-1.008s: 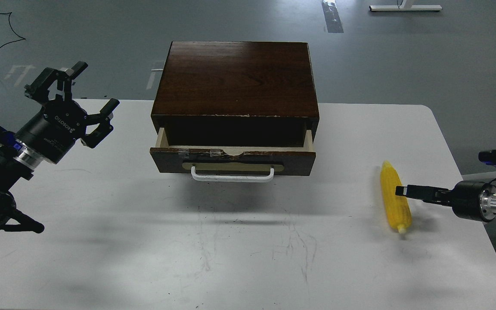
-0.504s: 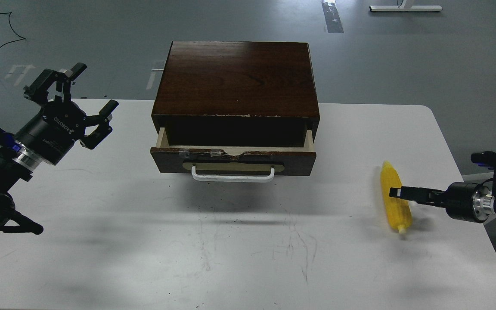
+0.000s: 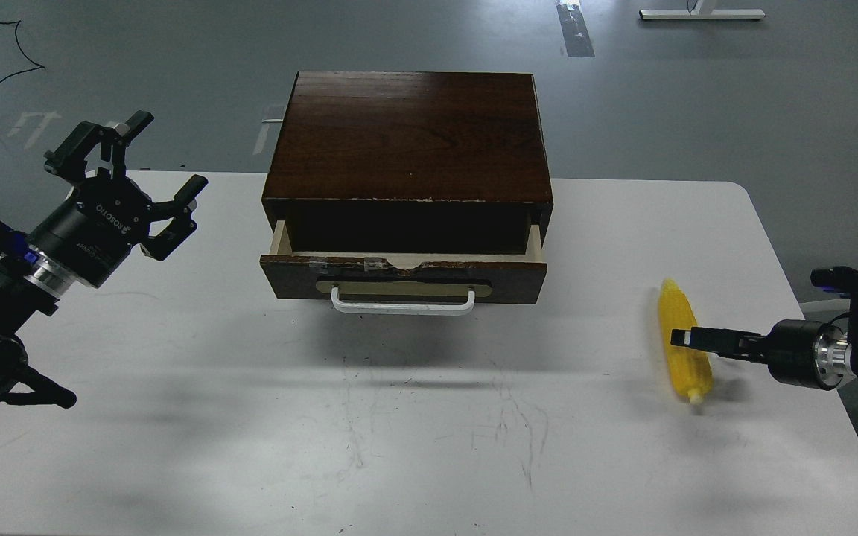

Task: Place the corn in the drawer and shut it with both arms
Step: 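Lower the right gripper onto the corn cob and close it, then lift the corn with the right gripper and carry it into the open drawer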

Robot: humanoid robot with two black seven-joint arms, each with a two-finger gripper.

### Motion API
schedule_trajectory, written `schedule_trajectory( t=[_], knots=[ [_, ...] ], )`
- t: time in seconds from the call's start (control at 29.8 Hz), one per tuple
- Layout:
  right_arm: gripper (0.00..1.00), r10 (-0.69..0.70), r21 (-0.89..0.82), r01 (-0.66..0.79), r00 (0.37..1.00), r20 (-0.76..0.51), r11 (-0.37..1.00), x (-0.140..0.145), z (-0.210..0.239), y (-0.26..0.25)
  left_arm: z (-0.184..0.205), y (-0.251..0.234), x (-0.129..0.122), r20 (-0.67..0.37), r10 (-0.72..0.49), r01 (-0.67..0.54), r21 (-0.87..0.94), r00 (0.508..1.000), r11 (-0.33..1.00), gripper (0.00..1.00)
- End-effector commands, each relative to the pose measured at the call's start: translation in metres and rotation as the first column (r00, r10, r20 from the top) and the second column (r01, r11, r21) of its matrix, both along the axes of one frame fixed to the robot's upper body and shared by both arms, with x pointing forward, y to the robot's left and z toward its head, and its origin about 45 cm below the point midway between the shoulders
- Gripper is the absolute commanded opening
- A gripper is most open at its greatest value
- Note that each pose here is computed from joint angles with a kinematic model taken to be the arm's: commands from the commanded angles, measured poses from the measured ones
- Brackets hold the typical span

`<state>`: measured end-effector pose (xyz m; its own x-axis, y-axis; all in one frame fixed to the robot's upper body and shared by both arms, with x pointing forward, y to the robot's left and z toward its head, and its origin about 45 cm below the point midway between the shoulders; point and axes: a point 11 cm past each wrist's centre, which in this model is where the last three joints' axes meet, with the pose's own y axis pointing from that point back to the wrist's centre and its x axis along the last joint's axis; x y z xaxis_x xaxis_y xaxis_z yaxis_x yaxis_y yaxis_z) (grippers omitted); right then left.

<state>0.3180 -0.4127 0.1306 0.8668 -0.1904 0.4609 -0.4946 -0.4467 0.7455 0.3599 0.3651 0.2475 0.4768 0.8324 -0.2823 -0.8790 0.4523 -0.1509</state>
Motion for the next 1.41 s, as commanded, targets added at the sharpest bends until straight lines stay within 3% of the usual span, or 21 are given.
schedule_trajectory(
  t=[0.0, 0.64, 0.71, 0.74, 0.84, 0.97, 1.04, 1.21, 1.38],
  knots=[
    [1.00, 0.006, 0.006, -0.006, 1.000, 0.000, 1.000, 0.001, -0.001, 0.004, 0.001, 0.001, 0.000, 0.000, 0.001, -0.001, 0.004, 1.000, 1.000, 0.98],
    [0.99, 0.044, 0.011, -0.044, 0.999, -0.009, 0.999, 0.006, -0.008, 0.021, 0.002, 0.004, 0.000, 0.003, 0.005, -0.005, 0.009, 1.000, 1.000, 0.98],
    [0.88, 0.046, 0.011, -0.045, 0.999, -0.009, 0.999, 0.005, -0.008, 0.021, 0.002, 0.004, 0.000, 0.003, 0.006, -0.006, 0.010, 1.000, 1.000, 0.98],
    [0.72, 0.047, 0.012, -0.047, 0.999, -0.010, 0.999, 0.005, -0.009, 0.022, 0.002, 0.005, 0.000, 0.003, 0.006, -0.006, 0.011, 1.000, 1.000, 0.98],
    [0.42, 0.045, 0.011, -0.045, 0.999, -0.007, 0.999, 0.005, -0.008, 0.021, 0.002, 0.004, 0.000, 0.003, 0.005, -0.006, 0.013, 1.000, 1.000, 0.98],
    [0.25, 0.042, 0.005, -0.042, 0.999, 0.003, 0.999, 0.004, -0.009, 0.019, 0.002, 0.004, 0.000, 0.003, 0.005, -0.006, 0.013, 1.000, 1.000, 0.98],
    [0.09, 0.045, -0.002, -0.045, 0.999, -0.001, 0.999, 0.003, -0.009, 0.017, 0.002, 0.005, 0.000, 0.003, 0.006, -0.006, 0.011, 1.000, 1.000, 0.98],
    [0.02, 0.079, 0.018, -0.080, 0.995, 0.062, 0.997, 0.024, 0.016, 0.032, 0.004, 0.006, 0.000, 0.006, 0.009, -0.009, 0.013, 1.000, 1.000, 0.98],
    [0.06, 0.163, 0.022, -0.174, 0.955, 0.248, 0.984, 0.076, 0.104, 0.063, 0.006, 0.007, 0.001, 0.011, 0.010, -0.010, 0.016, 1.000, 1.000, 0.98]
  ],
)
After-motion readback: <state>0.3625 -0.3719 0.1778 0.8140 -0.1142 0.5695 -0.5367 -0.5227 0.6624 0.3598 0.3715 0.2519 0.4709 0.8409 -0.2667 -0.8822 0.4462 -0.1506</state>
